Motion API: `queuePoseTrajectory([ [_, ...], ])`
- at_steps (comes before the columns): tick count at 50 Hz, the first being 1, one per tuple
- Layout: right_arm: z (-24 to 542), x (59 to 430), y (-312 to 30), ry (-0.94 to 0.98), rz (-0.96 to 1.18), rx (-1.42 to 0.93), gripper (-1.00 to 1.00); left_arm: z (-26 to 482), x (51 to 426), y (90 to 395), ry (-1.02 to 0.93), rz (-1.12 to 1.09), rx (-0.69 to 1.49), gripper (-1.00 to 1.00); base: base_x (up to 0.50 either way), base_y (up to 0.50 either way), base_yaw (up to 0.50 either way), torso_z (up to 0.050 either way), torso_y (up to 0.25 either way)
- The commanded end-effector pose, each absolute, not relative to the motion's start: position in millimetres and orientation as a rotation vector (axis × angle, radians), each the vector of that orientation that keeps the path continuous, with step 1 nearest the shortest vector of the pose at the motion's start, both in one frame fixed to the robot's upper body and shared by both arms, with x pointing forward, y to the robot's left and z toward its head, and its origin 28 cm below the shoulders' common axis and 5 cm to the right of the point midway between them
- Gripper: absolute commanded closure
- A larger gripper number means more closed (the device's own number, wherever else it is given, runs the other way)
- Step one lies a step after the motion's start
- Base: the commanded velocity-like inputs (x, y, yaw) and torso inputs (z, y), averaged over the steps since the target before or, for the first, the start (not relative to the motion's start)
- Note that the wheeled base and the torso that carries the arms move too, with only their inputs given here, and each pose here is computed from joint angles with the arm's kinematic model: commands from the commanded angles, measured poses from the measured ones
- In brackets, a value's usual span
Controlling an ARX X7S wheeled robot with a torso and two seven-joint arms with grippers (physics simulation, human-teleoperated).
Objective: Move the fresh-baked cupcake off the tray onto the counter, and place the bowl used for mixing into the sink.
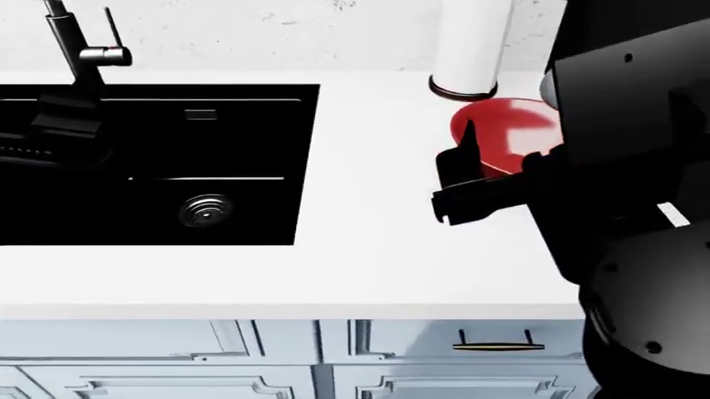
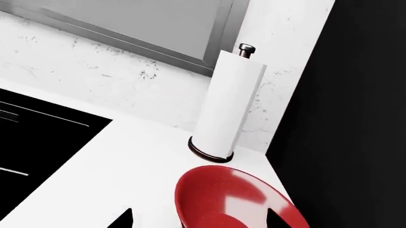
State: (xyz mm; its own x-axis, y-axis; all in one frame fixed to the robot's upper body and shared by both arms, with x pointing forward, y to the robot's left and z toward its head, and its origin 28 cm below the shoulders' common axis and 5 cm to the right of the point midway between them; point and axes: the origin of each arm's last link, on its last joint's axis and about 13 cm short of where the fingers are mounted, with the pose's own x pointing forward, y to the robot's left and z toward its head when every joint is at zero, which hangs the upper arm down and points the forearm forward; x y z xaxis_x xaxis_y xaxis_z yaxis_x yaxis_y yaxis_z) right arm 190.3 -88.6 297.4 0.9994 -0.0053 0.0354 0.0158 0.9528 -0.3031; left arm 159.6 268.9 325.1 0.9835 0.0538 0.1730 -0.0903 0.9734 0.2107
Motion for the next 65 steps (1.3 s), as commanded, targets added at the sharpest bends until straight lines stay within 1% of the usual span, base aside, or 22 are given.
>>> queuePoseTrajectory([
  [1, 303.3, 187.8, -88.6, -0.043, -0.012, -0.326, -1.0, 323.7, 159.2, 268.3, -0.162, 0.07, 0.22, -1.0, 0.0, 0.25, 0.0, 0.0, 0.0],
  [16, 303.2, 187.5, -90.3, -0.035, -0.029, -0.339, -1.0, 324.5, 159.4, 269.1, -0.163, 0.069, 0.215, -1.0, 0.0, 0.45, 0.0, 0.0, 0.0],
  [22, 307.6, 183.8, -93.7, -0.021, -0.057, -0.339, -1.0, 327.6, 159.1, 267.6, -0.165, 0.065, 0.22, -1.0, 0.0, 0.0, 0.0, 0.0, 0.0],
  [26, 321.3, 174.8, -99.2, 0.025, -0.109, -0.462, -1.0, 330.3, 159.1, 264.6, -0.166, 0.056, 0.239, -1.0, 0.0, 0.0, 0.0, 0.0, 0.0],
  [28, 330.6, 166.4, -100.0, 0.024, -0.125, -0.478, -1.0, 330.1, 159.4, 264.3, -0.164, 0.054, 0.241, -1.0, 0.0, 0.0, 0.0, 0.0, 0.0],
  [32, 343.6, 158.5, -101.9, 0.008, -0.166, -0.482, -1.0, 332.6, 159.2, 264.0, -0.169, 0.053, 0.241, -1.0, 0.0, 0.0, 0.0, 0.0, 0.0],
  [35, 348.0, 157.7, -99.5, -0.009, -0.153, -0.465, -1.0, 334.1, 158.5, 263.7, -0.174, 0.052, 0.243, -1.0, 0.06, 0.0, 0.0, 0.0, 0.0],
  [48, 351.1, 154.6, -105.7, 0.003, -0.193, -0.481, -1.0, 337.3, 155.5, 264.1, -0.183, 0.053, 0.244, -1.0, 0.45, 0.0, 0.0, 0.0, 0.0],
  [65, 331.3, 158.1, -114.0, 0.038, -0.179, -0.415, -1.0, 340.8, 154.7, 264.0, -0.17, 0.054, 0.263, -1.0, 0.49, 0.0, 0.0, 0.0, 0.002],
])
